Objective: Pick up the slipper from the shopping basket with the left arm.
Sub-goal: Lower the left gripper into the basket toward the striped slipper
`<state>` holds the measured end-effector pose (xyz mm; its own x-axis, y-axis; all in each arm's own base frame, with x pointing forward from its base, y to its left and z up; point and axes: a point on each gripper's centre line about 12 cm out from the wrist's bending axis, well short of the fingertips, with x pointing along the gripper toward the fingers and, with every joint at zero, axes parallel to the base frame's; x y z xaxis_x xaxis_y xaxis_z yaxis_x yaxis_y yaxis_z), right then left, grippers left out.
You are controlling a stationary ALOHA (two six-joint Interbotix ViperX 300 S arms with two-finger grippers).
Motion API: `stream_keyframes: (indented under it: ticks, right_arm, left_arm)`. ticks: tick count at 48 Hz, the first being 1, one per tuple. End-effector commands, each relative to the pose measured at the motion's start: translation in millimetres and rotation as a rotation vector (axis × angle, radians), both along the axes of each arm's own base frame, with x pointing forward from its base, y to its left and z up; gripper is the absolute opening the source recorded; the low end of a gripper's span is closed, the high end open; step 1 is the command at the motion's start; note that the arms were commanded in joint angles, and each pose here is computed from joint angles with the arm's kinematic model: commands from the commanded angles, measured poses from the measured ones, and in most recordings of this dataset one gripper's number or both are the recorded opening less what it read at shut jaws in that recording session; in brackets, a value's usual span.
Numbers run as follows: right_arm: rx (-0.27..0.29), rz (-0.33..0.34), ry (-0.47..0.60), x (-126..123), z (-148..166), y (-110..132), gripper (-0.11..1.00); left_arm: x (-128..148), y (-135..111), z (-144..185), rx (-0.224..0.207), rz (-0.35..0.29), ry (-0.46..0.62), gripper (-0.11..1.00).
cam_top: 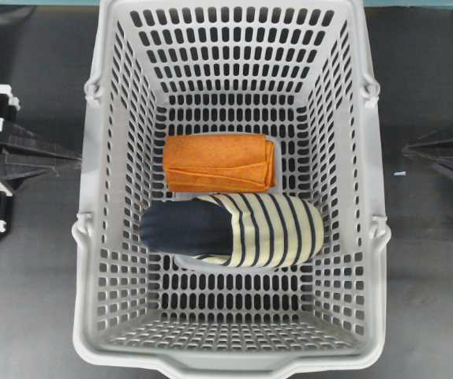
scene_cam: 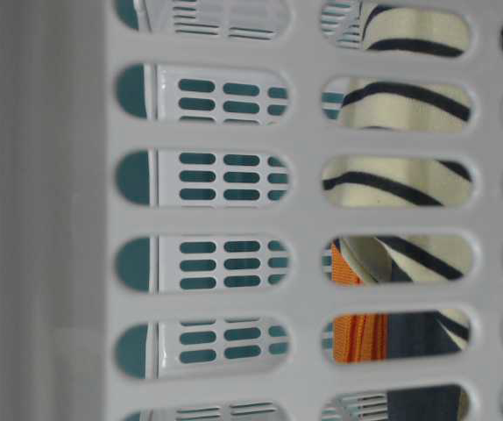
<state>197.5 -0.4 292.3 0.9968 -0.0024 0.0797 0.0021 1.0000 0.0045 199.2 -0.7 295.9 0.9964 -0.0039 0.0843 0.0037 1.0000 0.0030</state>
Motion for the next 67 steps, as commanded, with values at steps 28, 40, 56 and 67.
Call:
stream_keyframes:
  ticks: [28, 40, 56, 67]
  right_arm:
    - [0.033, 0.018, 0.111, -12, 0, 3, 0.0]
    - [0.034, 0.018, 0.151, -20, 0, 3, 0.0]
    - [0.033, 0.017, 0.177, -25, -1, 3, 0.0]
    - [0.037, 0.019, 0.18, -28, 1, 3, 0.33]
  left_arm:
    - [78, -22, 78, -0.005, -0.065, 0.427, 0.0]
    - [135, -32, 74, 0.011, -0.063, 0.677, 0.0]
    - [196, -38, 63, 0.02, -0.049, 0.878, 0.0]
    - [217, -40, 51, 0.024, -0.041, 0.971, 0.22]
